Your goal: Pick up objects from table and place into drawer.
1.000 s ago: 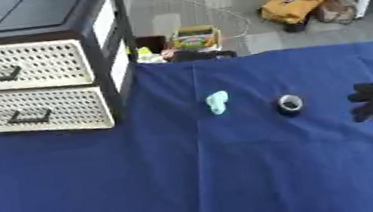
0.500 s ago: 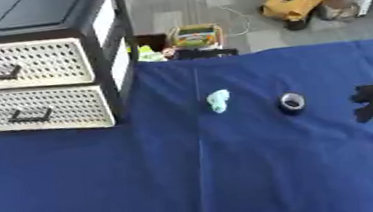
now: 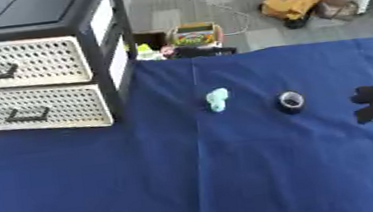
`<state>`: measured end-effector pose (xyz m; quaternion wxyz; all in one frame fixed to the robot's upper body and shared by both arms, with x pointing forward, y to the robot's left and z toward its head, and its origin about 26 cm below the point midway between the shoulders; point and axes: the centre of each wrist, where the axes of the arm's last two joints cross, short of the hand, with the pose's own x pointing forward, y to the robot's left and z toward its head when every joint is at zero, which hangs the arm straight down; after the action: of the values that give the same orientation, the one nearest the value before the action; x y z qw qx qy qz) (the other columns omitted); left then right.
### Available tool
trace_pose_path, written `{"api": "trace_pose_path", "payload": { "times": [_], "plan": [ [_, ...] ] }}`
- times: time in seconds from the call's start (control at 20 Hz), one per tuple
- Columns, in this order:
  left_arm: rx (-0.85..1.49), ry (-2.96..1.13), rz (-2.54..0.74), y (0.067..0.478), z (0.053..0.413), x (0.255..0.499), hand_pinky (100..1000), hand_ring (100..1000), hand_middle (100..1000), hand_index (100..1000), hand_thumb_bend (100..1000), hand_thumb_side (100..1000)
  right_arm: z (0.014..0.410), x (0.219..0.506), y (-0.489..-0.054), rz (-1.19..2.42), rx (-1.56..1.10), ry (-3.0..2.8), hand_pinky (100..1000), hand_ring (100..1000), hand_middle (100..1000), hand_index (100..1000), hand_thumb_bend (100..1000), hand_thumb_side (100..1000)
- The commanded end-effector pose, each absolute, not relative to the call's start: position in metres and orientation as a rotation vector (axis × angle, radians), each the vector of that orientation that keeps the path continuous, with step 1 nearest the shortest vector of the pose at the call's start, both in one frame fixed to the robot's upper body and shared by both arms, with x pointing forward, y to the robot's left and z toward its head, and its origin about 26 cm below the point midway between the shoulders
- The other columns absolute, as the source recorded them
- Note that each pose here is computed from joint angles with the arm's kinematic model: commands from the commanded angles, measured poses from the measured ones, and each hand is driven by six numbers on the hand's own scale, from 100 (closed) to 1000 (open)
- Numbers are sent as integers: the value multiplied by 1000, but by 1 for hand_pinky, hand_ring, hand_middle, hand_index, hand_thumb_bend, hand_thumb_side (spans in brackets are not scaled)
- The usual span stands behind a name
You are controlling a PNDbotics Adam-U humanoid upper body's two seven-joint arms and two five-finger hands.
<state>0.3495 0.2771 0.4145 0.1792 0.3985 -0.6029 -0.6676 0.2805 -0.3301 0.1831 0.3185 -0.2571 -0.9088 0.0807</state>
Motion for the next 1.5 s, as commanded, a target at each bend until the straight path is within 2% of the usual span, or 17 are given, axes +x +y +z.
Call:
{"api": "trace_pose_path", "payload": {
  "times": [0.05,0.5,1.1,1.5],
  "plan": [
    [1176,-1699,-1848,284,425,346,149,100,100,830,100,320,191,279,-330,221,-685,-2417,615,704,394,723,182,884],
    [1170,-1704,-1797,285,420,351,151,100,100,834,100,277,192,280,-328,223,-677,-2424,616,704,391,718,184,884],
    [1208,-1665,-1788,285,413,356,160,100,100,886,100,289,191,281,-326,217,-668,-2425,617,705,389,715,186,881],
    [1262,-1637,-1768,288,410,358,171,100,100,873,100,299,192,281,-325,215,-662,-2425,617,706,388,713,187,880]
  ]
}}
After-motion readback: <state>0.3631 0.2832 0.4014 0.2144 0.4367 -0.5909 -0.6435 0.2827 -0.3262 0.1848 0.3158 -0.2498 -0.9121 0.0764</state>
